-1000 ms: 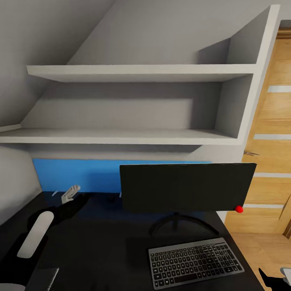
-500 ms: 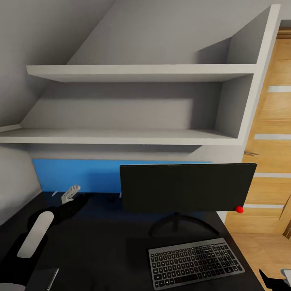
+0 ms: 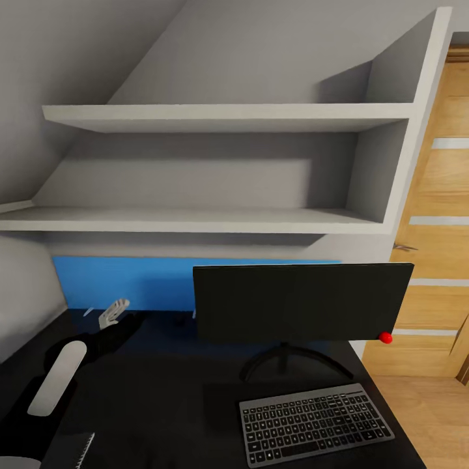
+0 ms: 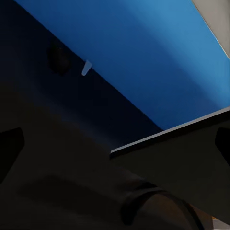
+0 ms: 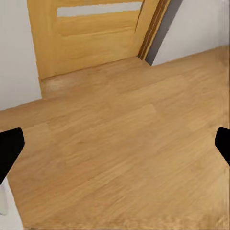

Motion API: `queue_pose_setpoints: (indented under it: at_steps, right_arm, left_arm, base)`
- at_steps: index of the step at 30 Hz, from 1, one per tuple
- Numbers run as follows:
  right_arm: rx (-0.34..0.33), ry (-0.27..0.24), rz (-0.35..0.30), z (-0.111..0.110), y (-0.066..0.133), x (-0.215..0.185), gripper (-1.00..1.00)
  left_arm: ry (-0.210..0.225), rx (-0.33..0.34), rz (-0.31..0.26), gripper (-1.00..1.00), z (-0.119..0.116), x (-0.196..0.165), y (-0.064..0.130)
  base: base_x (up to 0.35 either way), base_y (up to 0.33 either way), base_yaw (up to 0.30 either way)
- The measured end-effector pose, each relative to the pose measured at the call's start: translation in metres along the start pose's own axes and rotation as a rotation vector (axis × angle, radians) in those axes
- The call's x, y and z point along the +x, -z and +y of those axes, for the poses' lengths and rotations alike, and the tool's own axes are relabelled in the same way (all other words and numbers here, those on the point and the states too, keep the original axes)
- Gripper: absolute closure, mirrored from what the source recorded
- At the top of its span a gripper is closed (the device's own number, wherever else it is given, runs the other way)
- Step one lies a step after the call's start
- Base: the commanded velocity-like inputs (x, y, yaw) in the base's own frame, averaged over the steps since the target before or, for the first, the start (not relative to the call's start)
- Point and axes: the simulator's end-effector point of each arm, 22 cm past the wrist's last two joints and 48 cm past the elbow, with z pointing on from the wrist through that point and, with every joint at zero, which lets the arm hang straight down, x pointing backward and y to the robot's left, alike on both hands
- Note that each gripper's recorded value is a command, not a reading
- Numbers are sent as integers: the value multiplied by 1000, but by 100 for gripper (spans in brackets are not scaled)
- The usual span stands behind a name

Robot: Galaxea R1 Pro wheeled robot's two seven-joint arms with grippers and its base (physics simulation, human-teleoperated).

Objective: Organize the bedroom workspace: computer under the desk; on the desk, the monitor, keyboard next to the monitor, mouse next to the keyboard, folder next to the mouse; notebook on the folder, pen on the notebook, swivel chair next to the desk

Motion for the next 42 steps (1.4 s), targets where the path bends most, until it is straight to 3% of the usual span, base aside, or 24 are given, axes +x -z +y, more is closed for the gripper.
queue_pose_setpoints:
  at_steps: [6, 11, 15, 16, 18, 23, 24, 26, 31, 38, 42]
  right_arm:
    - [88, -80, 94, -40, 4, 41, -100]
    - [103, -83, 182, -49, 11, 90, -100]
    - [86, 31, 265, -49, 27, 145, -100]
    - [58, 122, 296, -44, 36, 170, -100]
    - [9, 221, 325, -31, 46, 197, -100]
    - [-178, 444, 360, 25, 75, 257, -100]
    - [-251, 518, 365, 46, 87, 274, -100]
    - [-321, 577, 369, 66, 102, 292, -100]
    - [-435, 649, 333, 110, 137, 318, -100]
    - [-473, 695, 250, 144, 190, 322, -100]
    - [-552, 729, 243, 164, 216, 323, -100]
  left_arm:
    - [0, -1, 0, -100, 0, 0, 0]
    - [0, -2, 0, -100, 0, 0, 0]
    - [0, -1, 1, -100, 0, 0, 0]
    - [-1, -1, 1, -100, 0, 0, 0]
    - [-1, -1, 1, -100, 0, 0, 0]
    - [0, 0, 2, -100, 0, 1, 0]
    - [1, 1, 2, -100, -1, 1, 0]
    - [1, 2, 2, -100, -1, 1, 0]
    - [2, 2, 3, -100, -1, 2, -1]
    - [3, 3, 2, -100, -1, 1, 0]
    - [3, 4, 1, -100, -1, 0, 0]
  base:
    - [0, 0, 0]
    - [0, 0, 0]
    - [0, 0, 0]
    - [0, 0, 0]
    - [0, 0, 0]
    - [0, 0, 0]
    - [0, 0, 0]
    - [0, 0, 0]
    - [0, 0, 0]
    - [0, 0, 0]
    - [15, 0, 0]
